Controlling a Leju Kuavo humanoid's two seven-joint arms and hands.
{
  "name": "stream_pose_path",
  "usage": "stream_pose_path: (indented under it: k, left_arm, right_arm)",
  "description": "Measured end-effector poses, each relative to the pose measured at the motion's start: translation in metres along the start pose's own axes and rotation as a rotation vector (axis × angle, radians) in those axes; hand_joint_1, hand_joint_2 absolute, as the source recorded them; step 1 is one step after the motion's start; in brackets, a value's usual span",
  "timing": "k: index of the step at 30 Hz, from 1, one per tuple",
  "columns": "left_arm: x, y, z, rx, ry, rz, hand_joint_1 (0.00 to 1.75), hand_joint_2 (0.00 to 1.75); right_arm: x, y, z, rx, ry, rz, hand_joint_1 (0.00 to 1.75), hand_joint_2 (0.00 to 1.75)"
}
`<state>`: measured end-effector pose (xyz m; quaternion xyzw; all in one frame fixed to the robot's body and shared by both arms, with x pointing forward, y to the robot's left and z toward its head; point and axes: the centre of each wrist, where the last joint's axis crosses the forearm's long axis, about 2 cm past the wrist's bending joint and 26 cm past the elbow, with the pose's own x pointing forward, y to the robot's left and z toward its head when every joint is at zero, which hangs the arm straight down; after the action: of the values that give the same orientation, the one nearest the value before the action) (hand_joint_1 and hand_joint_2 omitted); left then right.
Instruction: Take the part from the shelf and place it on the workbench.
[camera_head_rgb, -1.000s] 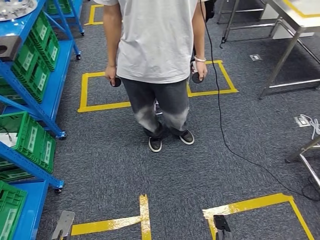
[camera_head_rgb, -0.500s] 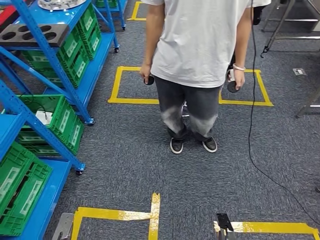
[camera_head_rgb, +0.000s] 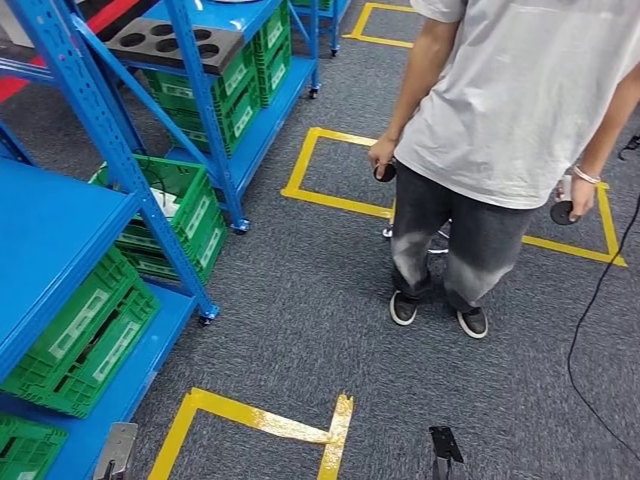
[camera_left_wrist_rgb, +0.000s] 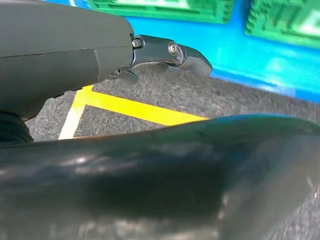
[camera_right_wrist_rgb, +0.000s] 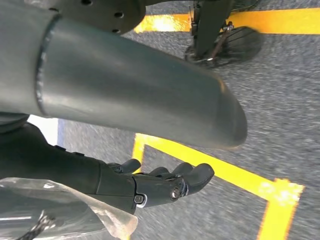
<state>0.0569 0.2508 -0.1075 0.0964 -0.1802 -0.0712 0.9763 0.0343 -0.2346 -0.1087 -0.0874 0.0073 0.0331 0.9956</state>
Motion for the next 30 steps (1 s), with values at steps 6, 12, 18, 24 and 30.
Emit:
stream_pose_path:
  k: [6, 12, 18, 24, 30]
  left_arm:
    - [-0.0004, -0.0023, 0.0008, 0.006, 0.023, -0.008, 0.00, 0.00]
    - [0.0013, -0.0029, 0.0006, 0.007, 0.016, 0.003, 0.00, 0.00]
    - [0.0018, -0.0018, 0.0002, 0.011, 0.009, 0.007, 0.00, 0.00]
    - [0.0010, -0.0024, 0.0006, 0.015, 0.013, 0.010, 0.00, 0.00]
    - [0.0014, -0.0032, 0.0008, 0.014, 0.017, 0.014, 0.00, 0.00]
  right_arm:
    - [0.0012, -0.0006, 0.0000, -0.006, -0.013, -0.003, 0.00, 0.00]
    - [0.0003, -0.0004, -0.0001, 0.004, -0.036, -0.004, 0.00, 0.00]
    - [0.0020, -0.0004, 0.0001, 0.005, -0.043, -0.005, 0.00, 0.00]
    - [0.0065, 0.0000, 0.0008, 0.006, -0.053, -0.007, 0.00, 0.00]
    - [0.0034, 0.0006, 0.0006, 0.010, -0.042, -0.010, 0.00, 0.00]
